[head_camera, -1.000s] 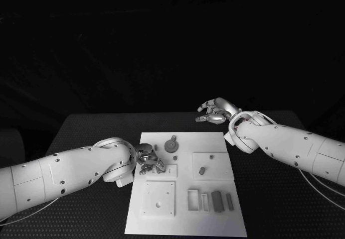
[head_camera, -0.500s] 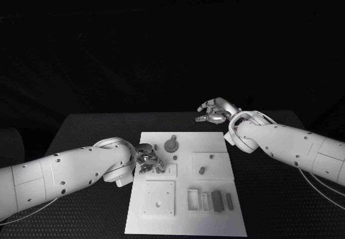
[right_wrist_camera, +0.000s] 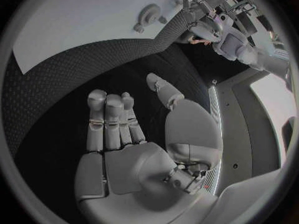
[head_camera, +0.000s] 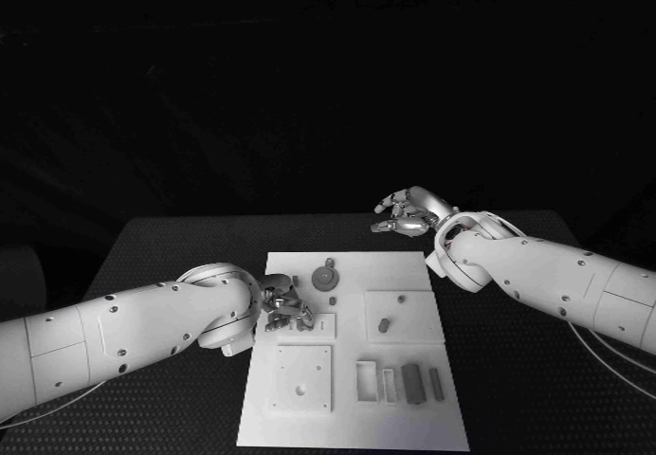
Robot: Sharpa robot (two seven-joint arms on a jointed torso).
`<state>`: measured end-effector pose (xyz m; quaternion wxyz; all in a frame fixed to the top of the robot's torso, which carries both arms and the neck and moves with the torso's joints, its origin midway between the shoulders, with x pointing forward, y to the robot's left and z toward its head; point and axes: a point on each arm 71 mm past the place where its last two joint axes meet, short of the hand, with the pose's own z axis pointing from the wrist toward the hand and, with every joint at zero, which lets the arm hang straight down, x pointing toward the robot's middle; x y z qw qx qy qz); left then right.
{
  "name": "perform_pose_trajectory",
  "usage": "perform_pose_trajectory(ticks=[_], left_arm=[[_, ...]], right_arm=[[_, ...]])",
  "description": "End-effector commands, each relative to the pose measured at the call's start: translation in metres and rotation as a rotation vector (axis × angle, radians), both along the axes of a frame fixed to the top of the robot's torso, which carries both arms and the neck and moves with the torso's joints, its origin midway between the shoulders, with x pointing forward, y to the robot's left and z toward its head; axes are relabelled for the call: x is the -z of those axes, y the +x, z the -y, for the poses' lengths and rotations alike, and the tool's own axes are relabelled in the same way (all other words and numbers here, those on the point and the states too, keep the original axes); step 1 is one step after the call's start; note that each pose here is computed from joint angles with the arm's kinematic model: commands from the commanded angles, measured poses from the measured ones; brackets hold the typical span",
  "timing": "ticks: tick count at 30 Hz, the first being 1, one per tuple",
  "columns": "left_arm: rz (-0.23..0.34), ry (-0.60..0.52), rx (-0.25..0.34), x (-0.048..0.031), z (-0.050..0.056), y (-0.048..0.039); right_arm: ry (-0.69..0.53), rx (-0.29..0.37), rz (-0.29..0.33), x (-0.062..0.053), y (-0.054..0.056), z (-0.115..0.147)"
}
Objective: Assemble the parts on the task board
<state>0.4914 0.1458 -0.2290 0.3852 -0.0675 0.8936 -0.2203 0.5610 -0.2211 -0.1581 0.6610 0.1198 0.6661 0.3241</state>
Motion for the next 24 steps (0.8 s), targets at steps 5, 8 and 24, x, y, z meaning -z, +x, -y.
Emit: perform_pose_trajectory(ticks=[5,8,24], left_arm=[[0.035,0.005,0.006,-0.0016,0.0018,0.0001],[0.041,0.004,0.001,-0.0017,0.0013,0.0002],[0.031,0.018,0.012,0.0000,0.0002,-0.0008]], right_arm=[[0.000,-0.012,-0.005,-0.0001,-0.0004,-0.0010],[0.000,-0.012,-0.005,-0.0001,-0.0004,-0.0008],[-0.001,-0.014,-0.008,0.0000,-0.0008,-0.0012]])
